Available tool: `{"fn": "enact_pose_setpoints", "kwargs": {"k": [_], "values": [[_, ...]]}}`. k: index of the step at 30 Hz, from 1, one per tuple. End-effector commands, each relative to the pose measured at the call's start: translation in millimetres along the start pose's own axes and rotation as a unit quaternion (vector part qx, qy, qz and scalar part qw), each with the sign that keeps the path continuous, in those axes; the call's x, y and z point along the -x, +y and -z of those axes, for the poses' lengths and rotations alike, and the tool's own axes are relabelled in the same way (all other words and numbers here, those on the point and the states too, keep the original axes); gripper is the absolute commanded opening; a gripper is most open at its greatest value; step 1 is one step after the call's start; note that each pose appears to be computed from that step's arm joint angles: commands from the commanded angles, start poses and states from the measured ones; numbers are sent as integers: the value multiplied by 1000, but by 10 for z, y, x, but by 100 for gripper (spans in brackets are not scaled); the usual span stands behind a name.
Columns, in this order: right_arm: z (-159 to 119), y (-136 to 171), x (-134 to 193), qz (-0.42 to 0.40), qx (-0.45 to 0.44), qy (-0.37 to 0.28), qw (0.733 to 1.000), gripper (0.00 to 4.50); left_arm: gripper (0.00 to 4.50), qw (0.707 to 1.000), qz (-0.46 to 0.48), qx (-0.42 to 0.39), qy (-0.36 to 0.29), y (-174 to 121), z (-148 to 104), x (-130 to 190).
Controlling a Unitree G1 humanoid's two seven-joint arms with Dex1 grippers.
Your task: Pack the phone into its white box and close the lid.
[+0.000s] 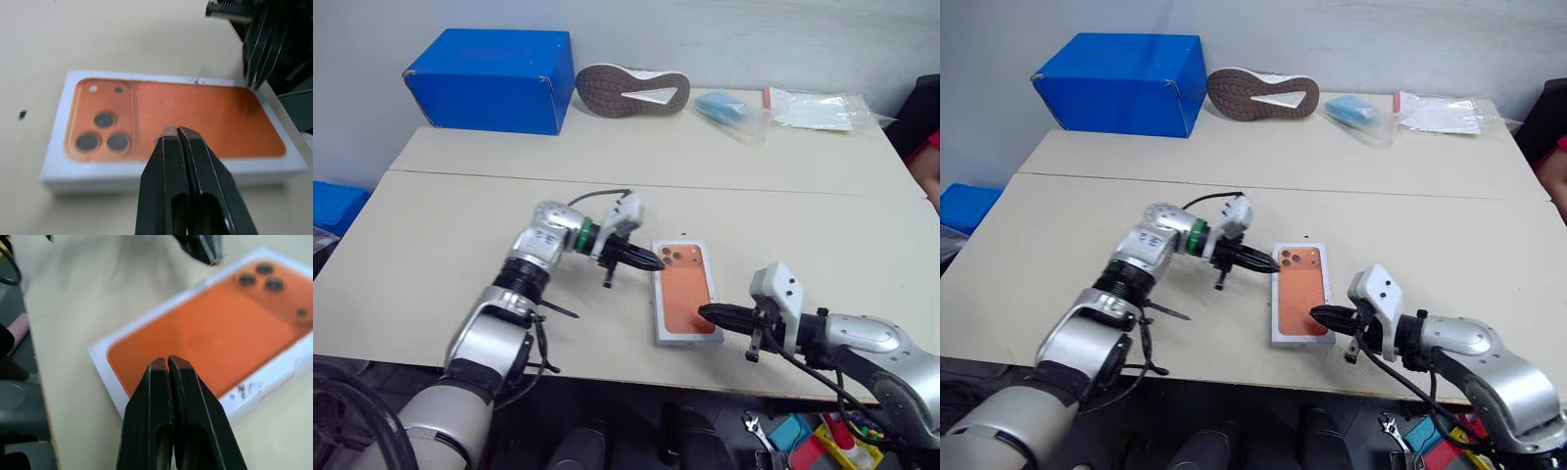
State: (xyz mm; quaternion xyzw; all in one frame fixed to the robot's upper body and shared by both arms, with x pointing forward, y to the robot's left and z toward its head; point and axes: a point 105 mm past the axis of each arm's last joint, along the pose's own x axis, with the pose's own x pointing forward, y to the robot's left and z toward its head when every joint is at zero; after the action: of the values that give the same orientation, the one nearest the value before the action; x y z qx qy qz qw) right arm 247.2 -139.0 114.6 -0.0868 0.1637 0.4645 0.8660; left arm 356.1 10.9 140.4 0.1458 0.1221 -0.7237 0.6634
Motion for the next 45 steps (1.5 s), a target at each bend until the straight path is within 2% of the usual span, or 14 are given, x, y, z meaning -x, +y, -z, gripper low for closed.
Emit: {"fn": "enact_pose_setpoints", "kwargs": {"k": [1,5,15,17,21,24,28,32,38,40,45], "values": [[156,-30,-77,16,21,29,999,7,0,999,-35,-24,30,111,25,-116],[317,-45,-107,30,29,53,998,7,0,996,-47,-24,75,142,227,-181],[256,-15,-91,34,34,31,998,7,0,979,-133,-3,153,335,581,44],[252,-13,-90,34,36,31,998,7,0,977,-147,5,151,366,593,84],[183,-41,-62,43,53,17,998,7,0,982,-150,43,103,392,456,148],[49,-36,13,39,58,-5,998,7,0,985,-152,33,79,406,367,295],[-291,35,304,8,73,-47,996,96,85,994,-107,3,12,247,138,722],[-415,50,680,-17,106,-30,994,235,211,996,-81,-21,11,-111,112,1221],[-487,-171,1174,-10,92,1,996,445,403,996,-80,44,-13,-779,-6,1752],[-513,-244,1285,-7,88,3,996,450,449,993,-96,60,-11,-924,-1,1831],[-629,-469,1445,13,93,-1,996,450,449,982,-167,83,-34,-1129,-2,1890]]}}
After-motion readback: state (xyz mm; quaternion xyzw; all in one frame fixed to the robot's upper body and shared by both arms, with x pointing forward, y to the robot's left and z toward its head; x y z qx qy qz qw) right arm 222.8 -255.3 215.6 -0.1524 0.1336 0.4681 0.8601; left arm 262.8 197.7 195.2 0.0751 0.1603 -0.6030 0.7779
